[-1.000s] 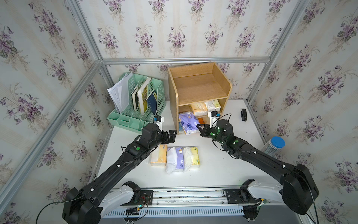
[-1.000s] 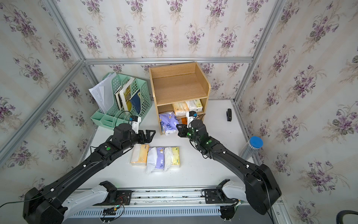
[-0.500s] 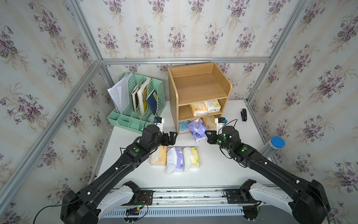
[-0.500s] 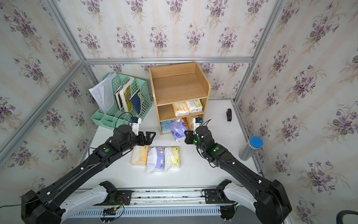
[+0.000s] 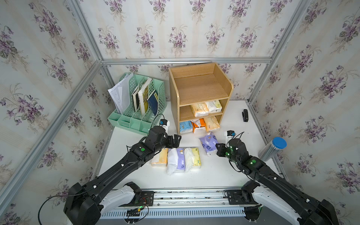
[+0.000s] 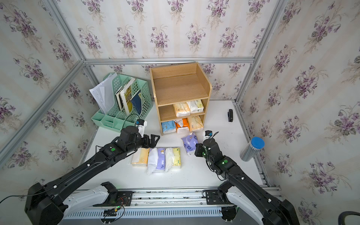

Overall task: Remove the tissue boxes from the shelf
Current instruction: Place the box of tissues at the center of the board.

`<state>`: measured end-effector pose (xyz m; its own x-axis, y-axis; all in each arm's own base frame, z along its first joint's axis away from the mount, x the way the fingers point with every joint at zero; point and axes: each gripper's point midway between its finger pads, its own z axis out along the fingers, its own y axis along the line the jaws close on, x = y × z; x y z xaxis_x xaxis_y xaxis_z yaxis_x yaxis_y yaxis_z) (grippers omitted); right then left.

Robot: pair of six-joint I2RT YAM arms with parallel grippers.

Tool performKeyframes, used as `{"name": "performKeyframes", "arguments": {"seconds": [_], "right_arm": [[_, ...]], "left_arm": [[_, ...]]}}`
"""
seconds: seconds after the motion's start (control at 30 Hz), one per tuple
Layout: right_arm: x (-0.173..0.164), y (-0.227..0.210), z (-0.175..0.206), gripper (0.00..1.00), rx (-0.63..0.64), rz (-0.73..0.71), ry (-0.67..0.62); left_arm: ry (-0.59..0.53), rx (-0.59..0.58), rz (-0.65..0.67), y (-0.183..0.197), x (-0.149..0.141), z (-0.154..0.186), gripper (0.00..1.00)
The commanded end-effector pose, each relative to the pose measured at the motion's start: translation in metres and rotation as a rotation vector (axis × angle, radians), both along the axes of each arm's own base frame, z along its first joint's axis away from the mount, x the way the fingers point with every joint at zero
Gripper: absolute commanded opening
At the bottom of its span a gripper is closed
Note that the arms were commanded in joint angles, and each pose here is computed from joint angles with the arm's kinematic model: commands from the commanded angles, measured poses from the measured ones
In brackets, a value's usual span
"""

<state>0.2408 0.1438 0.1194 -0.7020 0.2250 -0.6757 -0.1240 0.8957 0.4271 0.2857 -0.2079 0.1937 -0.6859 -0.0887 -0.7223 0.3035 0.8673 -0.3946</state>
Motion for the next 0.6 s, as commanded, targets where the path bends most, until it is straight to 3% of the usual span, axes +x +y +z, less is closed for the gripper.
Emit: {"name": "performKeyframes", "arguments": {"seconds": [0.0, 0.17, 0.2, 0.27, 0.3, 0.47, 0.57], "right_arm": [[-0.012, 0.001, -0.012, 0.0, 0.049, 0.008, 0.038], [-0.027, 0.0, -0.031, 0.03, 0.097, -0.001, 0.102], [-0.029, -0.001, -0.035, 0.12, 0.098, -0.007, 0.116], [-0.029, -0.003, -0.036, 0.39, 0.097, -0.021, 0.126], [-0.028, -0.003, -0.032, 0.45, 0.096, -0.028, 0.121], [-0.009, -0.015, 0.001, 0.67, 0.037, -0.091, 0.025], [0.005, -0.009, 0.01, 0.7, 0.006, -0.079, 0.007]], "left_arm": [[-0.023, -0.012, 0.011, -0.005, 0.007, 0.005, 0.99], [-0.05, 0.006, 0.037, 0.0, 0.009, 0.007, 0.99], [-0.054, 0.008, 0.039, 0.0, 0.009, 0.008, 0.99], [-0.06, 0.017, 0.047, 0.003, 0.009, 0.01, 0.99], [-0.061, 0.023, 0.054, 0.005, 0.009, 0.01, 0.99], [-0.089, 0.043, 0.095, 0.017, 0.007, 0.012, 0.99], [-0.097, 0.059, 0.106, 0.022, 0.006, 0.011, 0.99]]}}
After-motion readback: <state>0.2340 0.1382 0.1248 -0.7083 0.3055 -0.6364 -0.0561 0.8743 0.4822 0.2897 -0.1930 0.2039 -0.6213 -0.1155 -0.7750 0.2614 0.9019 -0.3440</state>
